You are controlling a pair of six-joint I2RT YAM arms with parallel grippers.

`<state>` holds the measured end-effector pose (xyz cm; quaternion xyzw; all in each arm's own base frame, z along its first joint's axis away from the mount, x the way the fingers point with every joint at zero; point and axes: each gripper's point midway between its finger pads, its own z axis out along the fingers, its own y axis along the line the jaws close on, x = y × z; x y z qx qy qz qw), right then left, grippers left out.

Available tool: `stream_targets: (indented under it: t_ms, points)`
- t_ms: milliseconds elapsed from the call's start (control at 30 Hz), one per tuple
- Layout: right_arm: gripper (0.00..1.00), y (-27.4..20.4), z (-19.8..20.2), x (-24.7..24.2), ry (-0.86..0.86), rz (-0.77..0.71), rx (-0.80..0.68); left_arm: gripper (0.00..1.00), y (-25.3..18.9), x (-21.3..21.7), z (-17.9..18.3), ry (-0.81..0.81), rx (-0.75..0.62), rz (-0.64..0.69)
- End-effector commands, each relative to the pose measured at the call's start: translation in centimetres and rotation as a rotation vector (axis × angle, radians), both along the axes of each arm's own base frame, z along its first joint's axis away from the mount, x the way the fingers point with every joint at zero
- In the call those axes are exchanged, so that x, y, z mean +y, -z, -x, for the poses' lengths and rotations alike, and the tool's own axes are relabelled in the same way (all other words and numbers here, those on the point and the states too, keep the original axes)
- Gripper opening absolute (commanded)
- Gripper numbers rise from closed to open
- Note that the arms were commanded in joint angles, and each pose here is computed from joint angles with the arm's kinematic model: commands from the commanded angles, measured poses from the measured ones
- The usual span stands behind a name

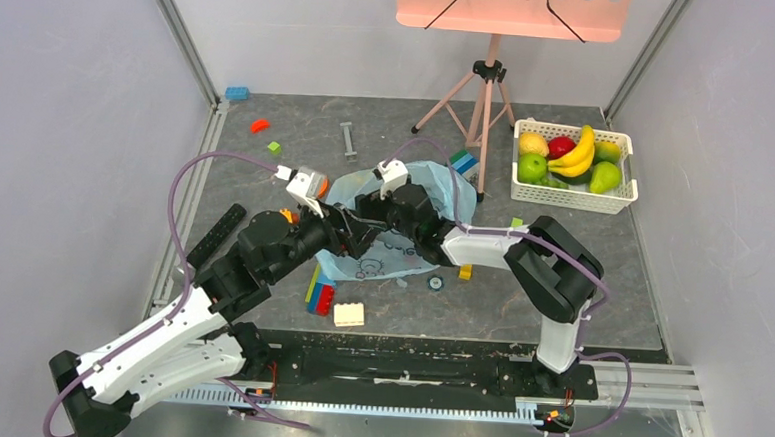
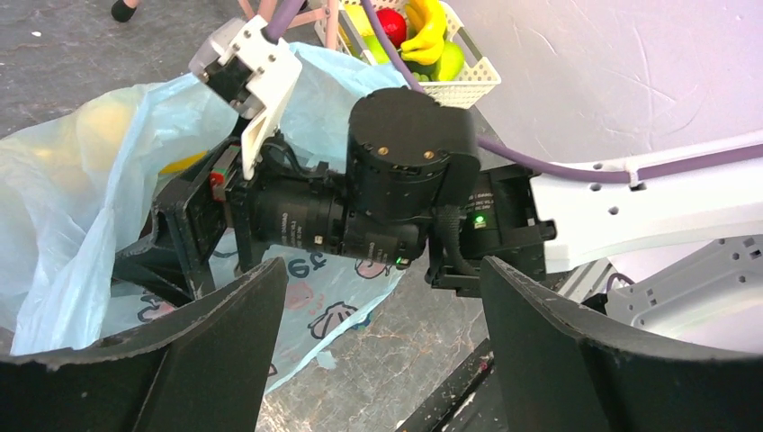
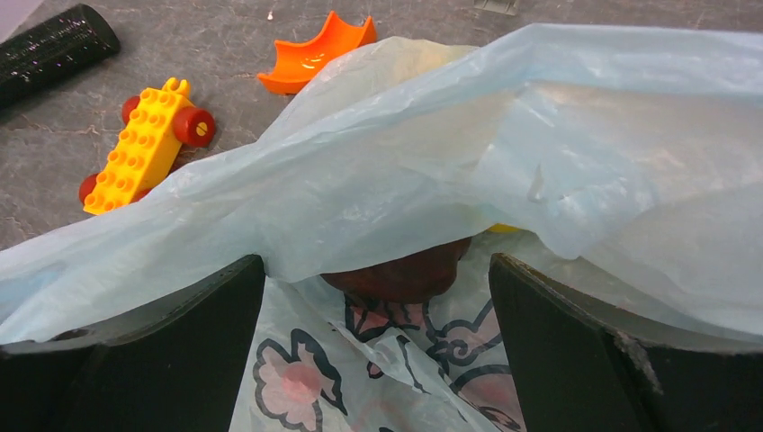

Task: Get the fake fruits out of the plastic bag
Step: Take out the fake fruit from the plastic bag.

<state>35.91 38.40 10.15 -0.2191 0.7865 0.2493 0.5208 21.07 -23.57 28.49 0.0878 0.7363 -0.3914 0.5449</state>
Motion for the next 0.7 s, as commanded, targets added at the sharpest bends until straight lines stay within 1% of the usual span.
stream_targets:
  t_ms: [0, 300, 467, 567, 667]
  points:
    - [0.98, -1.4, -1.2, 1.4, 0.019, -0.030, -0.062, 0.85, -0.5, 0.7, -0.2, -0.020, -0.041, -0.023]
    - [0.98, 0.0, -1.9, 2.4, 0.040, -0.068, -0.067, 0.86, -0.1, 0.8, -0.1, -0.022, -0.034, -0.019]
    - [0.98, 0.7, -1.3, 3.0, 0.009, -0.091, -0.068, 0.86, 0.0, 1.0, 0.0, -0.026, -0.035, -0.022]
    - [0.98, 0.2, -0.6, 2.3, 0.008, -0.103, -0.090, 0.86, -0.1, 1.4, -0.3, -0.052, -0.046, -0.035]
    - [0.98, -0.1, -0.3, 1.6, 0.012, -0.091, -0.099, 0.86, -0.9, 2.2, -1.3, -0.111, -0.069, -0.056]
